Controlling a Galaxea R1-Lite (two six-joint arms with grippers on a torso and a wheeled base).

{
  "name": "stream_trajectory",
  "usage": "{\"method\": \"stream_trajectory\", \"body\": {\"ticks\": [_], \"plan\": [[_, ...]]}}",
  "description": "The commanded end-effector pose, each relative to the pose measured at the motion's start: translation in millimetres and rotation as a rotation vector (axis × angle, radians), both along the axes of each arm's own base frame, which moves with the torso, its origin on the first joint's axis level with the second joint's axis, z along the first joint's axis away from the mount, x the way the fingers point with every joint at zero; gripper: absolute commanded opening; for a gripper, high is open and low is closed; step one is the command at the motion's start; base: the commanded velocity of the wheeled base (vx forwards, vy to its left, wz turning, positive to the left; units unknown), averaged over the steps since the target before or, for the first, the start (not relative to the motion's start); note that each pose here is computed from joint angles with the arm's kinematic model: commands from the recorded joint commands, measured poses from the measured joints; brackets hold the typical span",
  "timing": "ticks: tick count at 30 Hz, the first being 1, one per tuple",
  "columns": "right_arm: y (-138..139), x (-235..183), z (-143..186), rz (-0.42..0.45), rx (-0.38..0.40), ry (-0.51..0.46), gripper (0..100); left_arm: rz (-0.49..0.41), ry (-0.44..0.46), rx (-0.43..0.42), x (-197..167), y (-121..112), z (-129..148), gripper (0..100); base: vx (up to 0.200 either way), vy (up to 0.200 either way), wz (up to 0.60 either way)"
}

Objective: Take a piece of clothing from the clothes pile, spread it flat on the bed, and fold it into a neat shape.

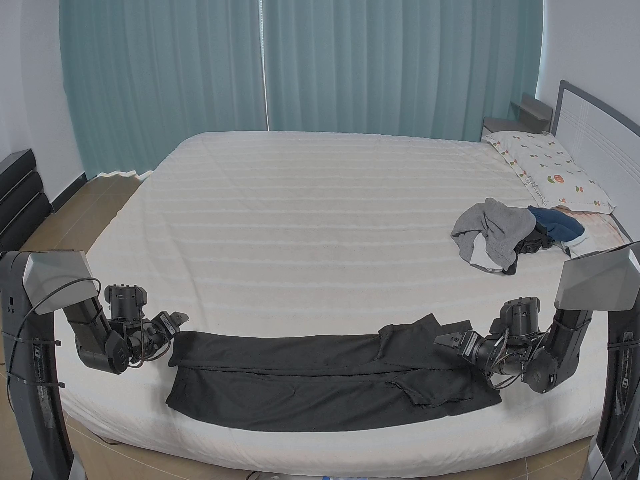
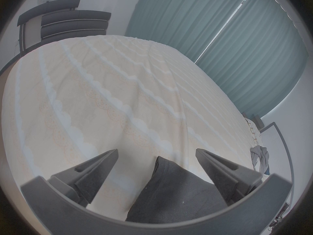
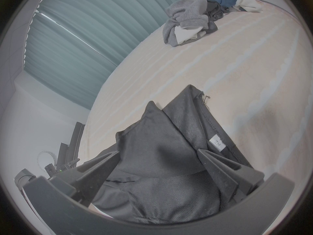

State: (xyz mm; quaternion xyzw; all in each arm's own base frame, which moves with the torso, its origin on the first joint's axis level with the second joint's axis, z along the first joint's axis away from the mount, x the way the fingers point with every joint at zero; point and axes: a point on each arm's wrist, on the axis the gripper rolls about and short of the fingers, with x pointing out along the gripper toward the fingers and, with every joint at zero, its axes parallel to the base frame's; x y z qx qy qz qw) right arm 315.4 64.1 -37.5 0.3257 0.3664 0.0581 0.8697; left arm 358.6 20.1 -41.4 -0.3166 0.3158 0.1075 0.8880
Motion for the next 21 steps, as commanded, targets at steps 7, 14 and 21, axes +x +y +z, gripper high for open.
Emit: {"method": "stream_trajectory", "body": {"ticks": [7,14,21], "plan": [[4,18,10,0.004,0.019,-0.084,100,0.000,0.001,0.000,0,0,-1,100,0.000,0.000,0.00],[6,36,-9,0.005,0.012,-0.076,100,-0.001,0.001,0.000,0,0,-1,100,0.000,0.000,0.00],[6,36,-15,0.013,0.012,-0.062,100,-0.001,0.001,0.000,0,0,-1,100,0.000,0.000,0.00]]}}
